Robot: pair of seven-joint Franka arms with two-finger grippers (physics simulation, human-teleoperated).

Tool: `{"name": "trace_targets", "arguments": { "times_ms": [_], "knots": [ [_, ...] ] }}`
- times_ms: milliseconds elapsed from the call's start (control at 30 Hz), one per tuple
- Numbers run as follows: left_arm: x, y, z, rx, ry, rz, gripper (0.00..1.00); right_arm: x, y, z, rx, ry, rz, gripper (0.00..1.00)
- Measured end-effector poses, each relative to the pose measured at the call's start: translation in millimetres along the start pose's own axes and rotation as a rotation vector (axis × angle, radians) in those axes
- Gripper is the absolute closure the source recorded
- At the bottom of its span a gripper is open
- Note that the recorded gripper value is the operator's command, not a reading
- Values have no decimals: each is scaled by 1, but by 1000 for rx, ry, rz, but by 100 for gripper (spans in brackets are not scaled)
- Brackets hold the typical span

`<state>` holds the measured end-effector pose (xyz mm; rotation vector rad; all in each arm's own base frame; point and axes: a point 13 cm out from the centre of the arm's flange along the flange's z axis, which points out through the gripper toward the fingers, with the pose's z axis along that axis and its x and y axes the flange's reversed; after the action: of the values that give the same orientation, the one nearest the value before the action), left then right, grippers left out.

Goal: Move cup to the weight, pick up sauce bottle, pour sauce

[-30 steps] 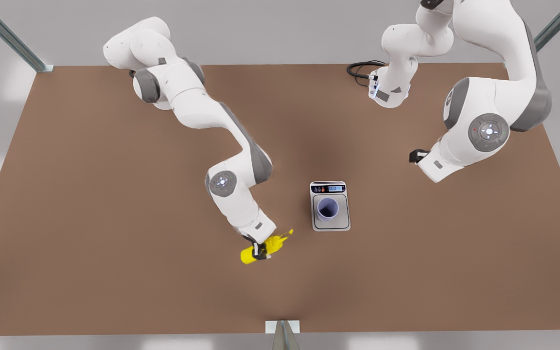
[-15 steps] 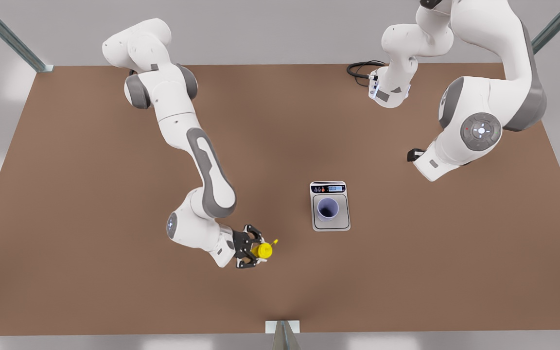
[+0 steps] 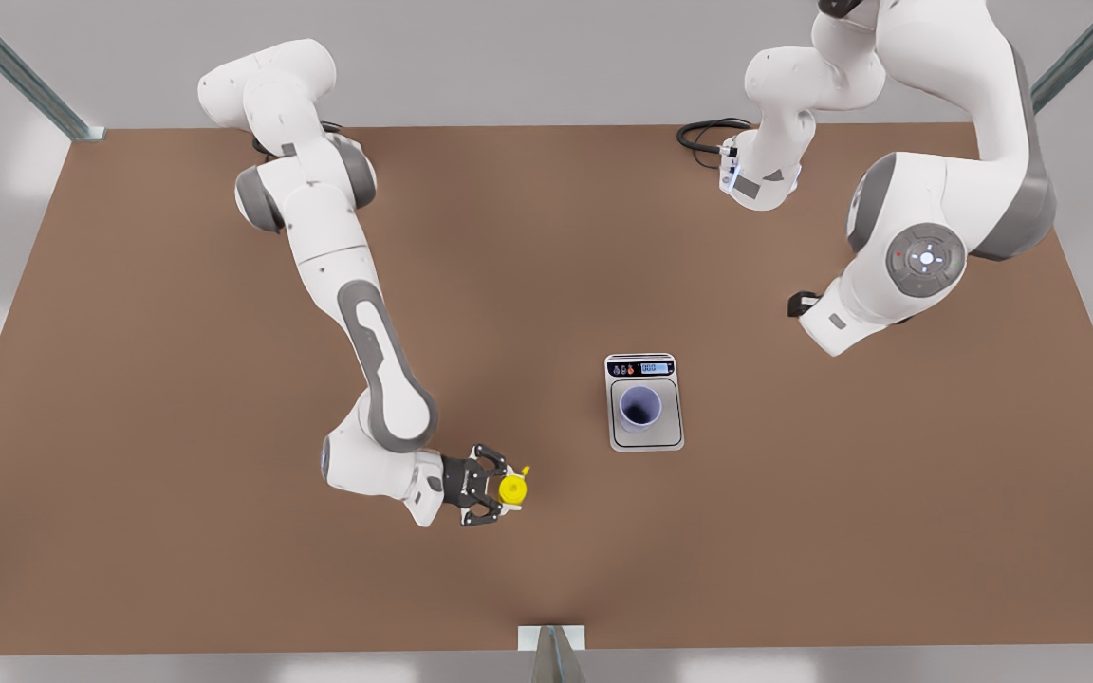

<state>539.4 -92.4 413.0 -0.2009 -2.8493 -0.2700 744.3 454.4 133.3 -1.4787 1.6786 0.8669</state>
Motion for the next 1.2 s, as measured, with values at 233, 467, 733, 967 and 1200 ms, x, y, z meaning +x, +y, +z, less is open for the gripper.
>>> {"name": "trace_targets", "arguments": {
  "times_ms": [233, 467, 733, 967, 1200],
  "knots": [
    [-1, 2, 4, 4, 9, -8, 0, 14, -4, -2, 4, -17, -31, 45],
    [-1, 2, 4, 2, 10, -12, 0, 28, -3, 2, -2, -20, -58, 45],
    [-1, 2, 5, 2, 13, -14, 0, 29, -3, 3, 0, -31, -84, 0],
    [-1, 2, 4, 1, 10, -14, 0, 31, -7, -2, 7, -36, -99, 0],
    [-1, 2, 5, 1, 15, -16, 0, 39, -9, -12, 0, -52, -89, 0]
  ]
}}
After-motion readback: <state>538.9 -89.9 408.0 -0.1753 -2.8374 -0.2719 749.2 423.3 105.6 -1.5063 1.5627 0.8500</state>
